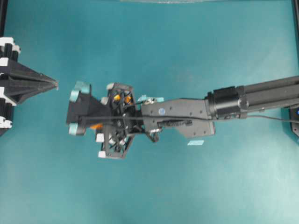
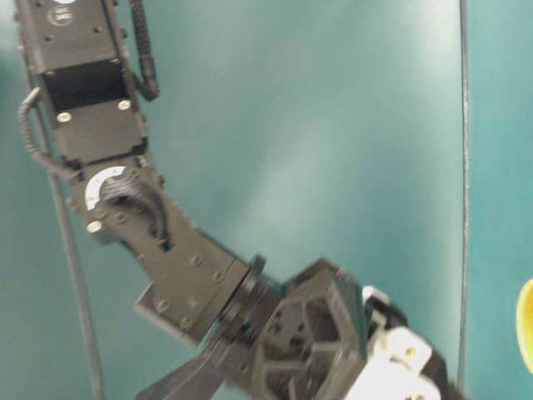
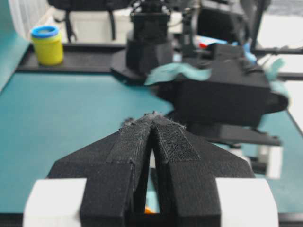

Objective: Move the block toward the cup with right arm.

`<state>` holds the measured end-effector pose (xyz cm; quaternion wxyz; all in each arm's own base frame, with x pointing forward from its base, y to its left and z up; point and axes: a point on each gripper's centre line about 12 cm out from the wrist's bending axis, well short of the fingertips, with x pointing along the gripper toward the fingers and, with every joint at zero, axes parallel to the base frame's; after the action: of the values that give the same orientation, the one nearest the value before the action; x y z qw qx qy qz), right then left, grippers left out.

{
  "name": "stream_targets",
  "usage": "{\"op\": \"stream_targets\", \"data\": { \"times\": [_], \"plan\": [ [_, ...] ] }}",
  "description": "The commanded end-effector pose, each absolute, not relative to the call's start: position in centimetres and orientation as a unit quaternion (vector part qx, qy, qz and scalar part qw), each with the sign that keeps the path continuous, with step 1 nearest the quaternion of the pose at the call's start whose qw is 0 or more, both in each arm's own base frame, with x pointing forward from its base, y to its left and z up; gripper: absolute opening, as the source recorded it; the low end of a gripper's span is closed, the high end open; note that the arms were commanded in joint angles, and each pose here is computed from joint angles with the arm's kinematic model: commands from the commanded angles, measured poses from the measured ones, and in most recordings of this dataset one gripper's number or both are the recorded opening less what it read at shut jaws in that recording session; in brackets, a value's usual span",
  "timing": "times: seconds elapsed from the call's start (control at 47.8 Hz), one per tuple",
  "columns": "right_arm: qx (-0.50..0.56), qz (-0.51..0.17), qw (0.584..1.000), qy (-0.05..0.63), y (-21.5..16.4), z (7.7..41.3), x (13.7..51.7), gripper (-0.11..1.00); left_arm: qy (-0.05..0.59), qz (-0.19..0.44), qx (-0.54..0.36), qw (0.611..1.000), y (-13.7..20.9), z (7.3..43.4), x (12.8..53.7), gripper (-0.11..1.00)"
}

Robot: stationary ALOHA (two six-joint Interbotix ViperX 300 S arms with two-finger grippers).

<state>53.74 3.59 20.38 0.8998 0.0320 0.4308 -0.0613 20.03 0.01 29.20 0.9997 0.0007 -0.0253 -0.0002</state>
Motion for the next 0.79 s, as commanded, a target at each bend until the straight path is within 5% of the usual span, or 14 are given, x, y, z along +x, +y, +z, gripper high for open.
{"op": "stream_targets", "data": {
  "times": [0.0, 0.774],
  "plan": [
    [0.038, -0.06, 0.915, 0.398, 3.2, 23.9, 53.1, 0.41, -0.037, -0.001, 0.003, 0.999, 0.0, 30.2, 20.3, 0.0],
    [0.118, -0.101, 0.919, 0.361, -1.2, 22.8, 48.5, 0.41, -0.037, 0.0, 0.006, 0.999, 0.0, 30.2, 20.3, 0.0]
  ]
}}
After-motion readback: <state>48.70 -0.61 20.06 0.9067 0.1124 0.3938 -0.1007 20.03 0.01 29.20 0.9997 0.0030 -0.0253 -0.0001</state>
